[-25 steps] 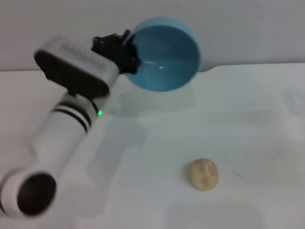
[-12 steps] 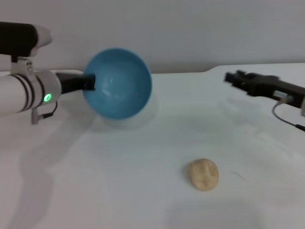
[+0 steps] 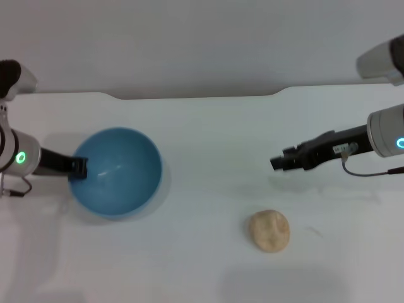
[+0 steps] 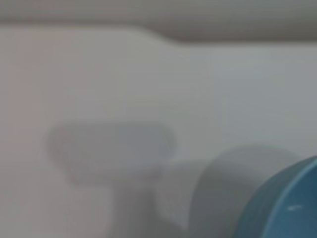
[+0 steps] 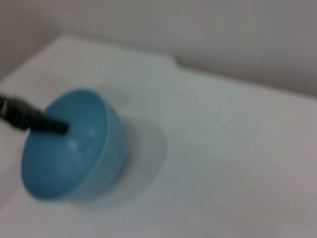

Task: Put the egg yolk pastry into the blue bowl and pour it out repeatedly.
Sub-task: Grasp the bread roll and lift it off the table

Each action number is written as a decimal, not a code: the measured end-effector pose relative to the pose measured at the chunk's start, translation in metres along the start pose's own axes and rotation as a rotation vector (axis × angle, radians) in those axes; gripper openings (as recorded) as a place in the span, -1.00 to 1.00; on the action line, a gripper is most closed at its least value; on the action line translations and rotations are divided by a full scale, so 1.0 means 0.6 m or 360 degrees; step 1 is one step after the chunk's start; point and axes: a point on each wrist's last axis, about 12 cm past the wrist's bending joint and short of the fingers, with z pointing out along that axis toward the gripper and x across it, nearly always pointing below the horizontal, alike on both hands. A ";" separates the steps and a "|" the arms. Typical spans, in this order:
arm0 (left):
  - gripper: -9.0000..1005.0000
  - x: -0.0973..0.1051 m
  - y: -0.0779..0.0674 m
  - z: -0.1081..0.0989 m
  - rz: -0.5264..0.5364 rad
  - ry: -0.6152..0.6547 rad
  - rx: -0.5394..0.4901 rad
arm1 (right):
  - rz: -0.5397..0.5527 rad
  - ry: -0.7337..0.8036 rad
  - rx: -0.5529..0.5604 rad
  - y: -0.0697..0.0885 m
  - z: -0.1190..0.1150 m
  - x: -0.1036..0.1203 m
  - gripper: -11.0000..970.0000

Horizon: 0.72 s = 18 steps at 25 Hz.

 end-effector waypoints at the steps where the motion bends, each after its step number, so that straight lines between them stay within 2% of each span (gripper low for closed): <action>1: -0.96 0.004 0.000 0.000 -0.0003 0.0023 -0.0004 | -0.0024 0.0067 -0.0004 0.004 0.000 -0.005 -0.20; 8: -0.96 0.023 -0.009 0.000 -0.0013 0.0080 0.0027 | -0.0171 0.0361 0.0007 0.029 0.021 -0.017 -0.20; 18: -0.96 -0.007 -0.027 -0.022 0.0031 0.0043 0.0051 | -0.0190 0.0444 -0.0021 0.039 0.032 -0.004 -0.20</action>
